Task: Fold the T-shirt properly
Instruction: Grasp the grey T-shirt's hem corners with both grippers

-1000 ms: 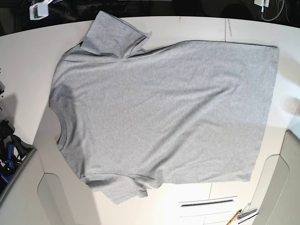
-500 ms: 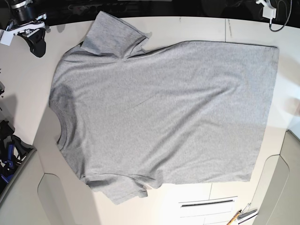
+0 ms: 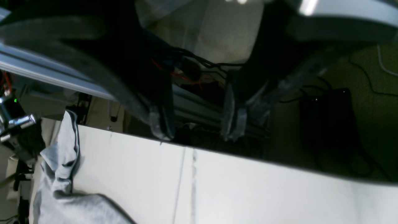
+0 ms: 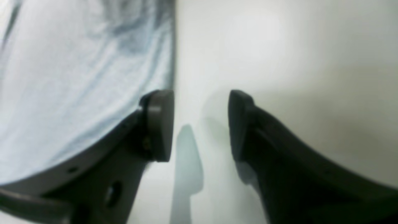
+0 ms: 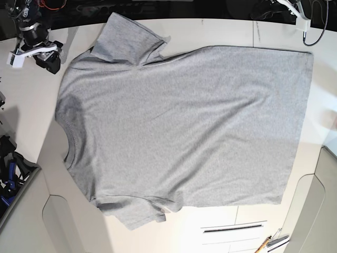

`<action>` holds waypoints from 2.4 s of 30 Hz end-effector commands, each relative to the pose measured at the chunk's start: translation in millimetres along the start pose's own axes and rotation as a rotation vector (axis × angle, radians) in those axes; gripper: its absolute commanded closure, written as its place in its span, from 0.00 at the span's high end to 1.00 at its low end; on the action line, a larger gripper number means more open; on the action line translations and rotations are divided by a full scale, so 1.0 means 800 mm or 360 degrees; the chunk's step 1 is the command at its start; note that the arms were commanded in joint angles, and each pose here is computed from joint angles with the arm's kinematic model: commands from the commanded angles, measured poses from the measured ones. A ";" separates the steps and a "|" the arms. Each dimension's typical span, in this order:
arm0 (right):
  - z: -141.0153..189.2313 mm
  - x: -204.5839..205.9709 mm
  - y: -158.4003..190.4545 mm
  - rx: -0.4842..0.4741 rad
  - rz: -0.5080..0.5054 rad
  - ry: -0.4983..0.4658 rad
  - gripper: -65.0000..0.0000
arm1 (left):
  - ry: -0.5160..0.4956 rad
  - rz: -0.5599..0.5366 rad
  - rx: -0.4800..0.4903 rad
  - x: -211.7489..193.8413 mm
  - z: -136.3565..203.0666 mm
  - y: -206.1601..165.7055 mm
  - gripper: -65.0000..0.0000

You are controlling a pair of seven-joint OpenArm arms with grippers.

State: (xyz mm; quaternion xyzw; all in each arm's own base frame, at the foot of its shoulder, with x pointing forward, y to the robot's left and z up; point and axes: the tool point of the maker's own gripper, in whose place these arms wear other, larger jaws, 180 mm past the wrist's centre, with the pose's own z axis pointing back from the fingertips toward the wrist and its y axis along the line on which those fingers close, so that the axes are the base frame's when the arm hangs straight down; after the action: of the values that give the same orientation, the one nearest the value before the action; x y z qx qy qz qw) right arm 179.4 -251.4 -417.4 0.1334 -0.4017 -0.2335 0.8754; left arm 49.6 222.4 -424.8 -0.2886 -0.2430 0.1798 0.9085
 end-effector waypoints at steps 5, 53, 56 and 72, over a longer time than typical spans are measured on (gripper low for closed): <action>-0.021 -0.023 0.011 0.0110 -0.0087 0.0106 0.43 | -0.0054 -0.0039 -0.0044 0.019 -0.002 -0.008 0.44; -0.021 -0.061 0.047 0.0326 -0.0076 0.0304 0.00 | -0.0348 -0.0034 0.0352 0.231 0.026 0.119 0.54; -0.021 -0.061 0.047 0.0326 -0.0076 0.0303 0.00 | -0.0285 0.0000 0.0352 0.208 0.033 0.124 0.54; -0.021 -0.061 0.047 0.0326 -0.0076 0.0303 0.00 | -0.0110 -0.0139 0.0272 0.153 0.077 0.091 0.54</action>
State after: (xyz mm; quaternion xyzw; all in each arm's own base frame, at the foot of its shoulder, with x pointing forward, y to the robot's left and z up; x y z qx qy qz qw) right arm 183.1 -190.1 -438.7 0.2659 -0.3510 -0.2052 0.8741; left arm 85.8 355.8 -400.2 -0.1919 -0.2347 0.1820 0.9354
